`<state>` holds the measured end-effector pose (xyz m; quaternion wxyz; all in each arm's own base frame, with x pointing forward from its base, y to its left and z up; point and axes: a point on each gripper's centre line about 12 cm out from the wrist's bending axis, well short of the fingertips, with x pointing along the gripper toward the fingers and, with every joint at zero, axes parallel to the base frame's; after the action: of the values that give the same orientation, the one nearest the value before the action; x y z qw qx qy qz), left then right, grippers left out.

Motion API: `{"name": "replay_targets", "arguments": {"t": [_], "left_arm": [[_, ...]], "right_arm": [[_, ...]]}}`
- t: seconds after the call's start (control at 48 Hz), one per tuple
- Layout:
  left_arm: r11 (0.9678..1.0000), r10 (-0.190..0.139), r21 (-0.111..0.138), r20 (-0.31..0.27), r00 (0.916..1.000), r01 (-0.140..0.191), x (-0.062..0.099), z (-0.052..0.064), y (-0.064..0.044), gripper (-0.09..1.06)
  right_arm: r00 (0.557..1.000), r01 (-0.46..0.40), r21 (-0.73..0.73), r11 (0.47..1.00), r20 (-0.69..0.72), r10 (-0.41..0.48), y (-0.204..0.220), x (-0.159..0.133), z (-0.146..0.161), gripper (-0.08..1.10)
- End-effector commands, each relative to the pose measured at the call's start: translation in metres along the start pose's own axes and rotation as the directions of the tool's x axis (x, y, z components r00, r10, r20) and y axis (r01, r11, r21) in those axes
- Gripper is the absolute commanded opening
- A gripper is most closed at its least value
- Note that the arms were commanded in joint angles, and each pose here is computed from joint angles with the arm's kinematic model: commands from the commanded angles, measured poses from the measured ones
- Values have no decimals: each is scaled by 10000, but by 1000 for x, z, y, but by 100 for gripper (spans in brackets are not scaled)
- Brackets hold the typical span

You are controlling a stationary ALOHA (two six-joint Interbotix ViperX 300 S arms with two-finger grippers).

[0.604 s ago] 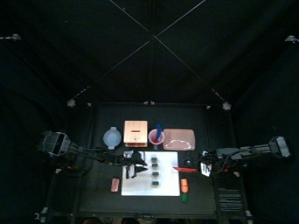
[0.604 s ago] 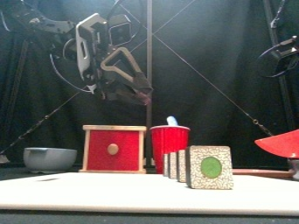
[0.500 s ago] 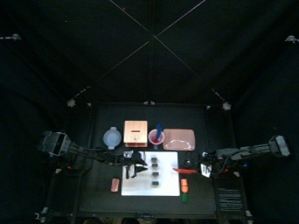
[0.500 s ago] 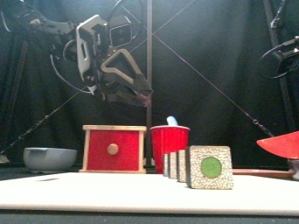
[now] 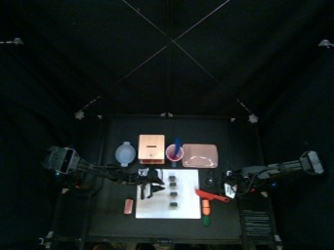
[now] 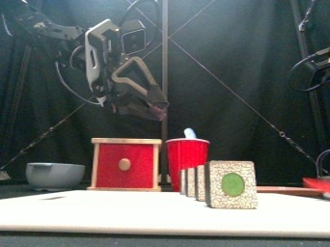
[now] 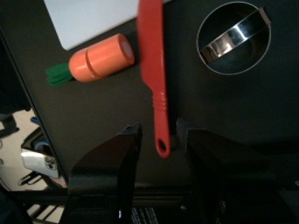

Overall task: Place sushi on board then cut the sushi with the knife then place the pieces on the plate
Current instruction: Place the 4 sushi pieces on the plate

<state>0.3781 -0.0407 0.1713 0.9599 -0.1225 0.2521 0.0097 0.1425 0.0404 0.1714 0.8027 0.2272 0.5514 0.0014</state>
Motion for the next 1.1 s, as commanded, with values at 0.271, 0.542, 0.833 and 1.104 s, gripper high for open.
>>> {"name": "replay_targets", "arguments": {"t": [0.271, 0.542, 0.833, 1.104], "left_arm": [[9998, 183, -90, 202, 9996, -181, -4, 3, 9, 70], [9990, 440, -120, 289, 9986, -437, -20, -8, 21, 70], [9965, 798, -286, 600, 9950, -782, -42, -13, 38, 70], [9916, 1244, -420, 480, 9911, -1224, -45, -18, 55, 70]], "right_arm": [[9427, 2227, -1302, 9661, 2812, -1794, -5, -46, 69, 78], [8653, 2973, -2125, 9308, 4719, -1687, 0, -35, 123, 92], [8418, 2605, -2349, 9365, 5302, -1011, 7, -2, 163, 96], [8604, 2684, -2496, 9304, 4964, -1150, 7, 38, 201, 95]]}}
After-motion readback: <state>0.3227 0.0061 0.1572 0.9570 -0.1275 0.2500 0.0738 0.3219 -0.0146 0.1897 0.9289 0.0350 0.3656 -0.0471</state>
